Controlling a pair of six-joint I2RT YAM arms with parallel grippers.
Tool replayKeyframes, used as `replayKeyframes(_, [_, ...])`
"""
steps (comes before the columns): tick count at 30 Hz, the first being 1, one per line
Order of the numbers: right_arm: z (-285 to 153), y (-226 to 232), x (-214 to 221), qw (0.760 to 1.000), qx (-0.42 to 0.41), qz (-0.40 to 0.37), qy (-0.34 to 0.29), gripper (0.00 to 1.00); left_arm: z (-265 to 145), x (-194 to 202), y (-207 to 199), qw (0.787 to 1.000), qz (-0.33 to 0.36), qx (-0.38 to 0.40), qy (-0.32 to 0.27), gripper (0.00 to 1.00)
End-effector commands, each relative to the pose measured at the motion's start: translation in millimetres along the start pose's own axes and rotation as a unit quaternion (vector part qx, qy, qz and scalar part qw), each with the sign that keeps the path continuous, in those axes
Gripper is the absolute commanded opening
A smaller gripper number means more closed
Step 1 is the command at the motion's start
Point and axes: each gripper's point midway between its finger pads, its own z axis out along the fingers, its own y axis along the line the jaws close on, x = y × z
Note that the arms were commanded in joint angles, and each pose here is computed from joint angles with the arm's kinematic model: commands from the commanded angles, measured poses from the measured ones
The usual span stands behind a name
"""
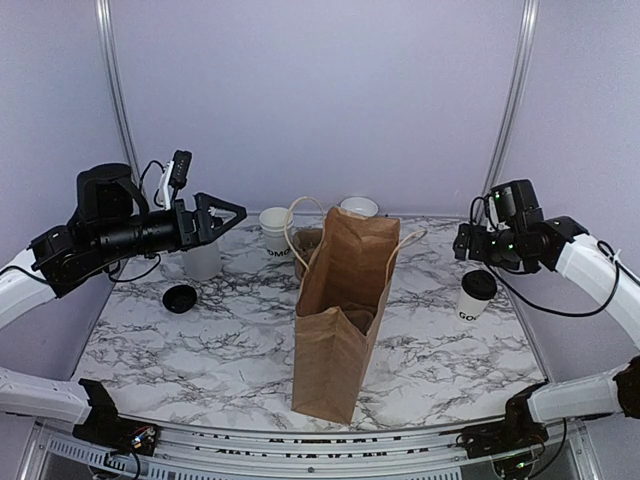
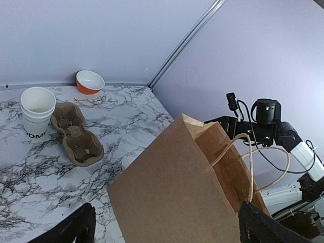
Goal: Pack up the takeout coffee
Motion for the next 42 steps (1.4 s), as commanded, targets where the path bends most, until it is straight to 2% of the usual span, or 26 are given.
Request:
replayKeyframes(1, [0.1, -26.5, -0.4, 0.999, 0.025, 0.033, -0.011, 0.96, -9.8, -7.7, -2.9, 1.000, 0.019, -0.006, -0.008, 0.99])
replayKeyframes(10, [12.1, -51.1, 17.9, 0.998, 0.045, 0.029, 0.011, 0.91, -13.8, -14.6, -0.6, 0.999, 0.046, -0.027, -0.010, 0.99])
replayKeyframes(17, [26.4, -59.1, 29.9, 0.997, 0.058, 0.019, 0.040, 0.88, -15.5, -27.1, 4.3, 0.997, 0.045, -0.050, -0.034, 0.99])
replayKeyframes(24, [42.0, -58.7, 39.4, 0.998, 0.045, 0.019, 0.051, 0.82, -8.9, -28.6, 2.6, 0.997, 0.048, -0.048, -0.028, 0.99])
replayKeyframes(42, [57.7, -67.4, 43.2, 0.996, 0.072, -0.003, 0.060, 0.81, -4.1, -26.5, 6.0, 0.998, 0.038, -0.054, -0.021, 0.99])
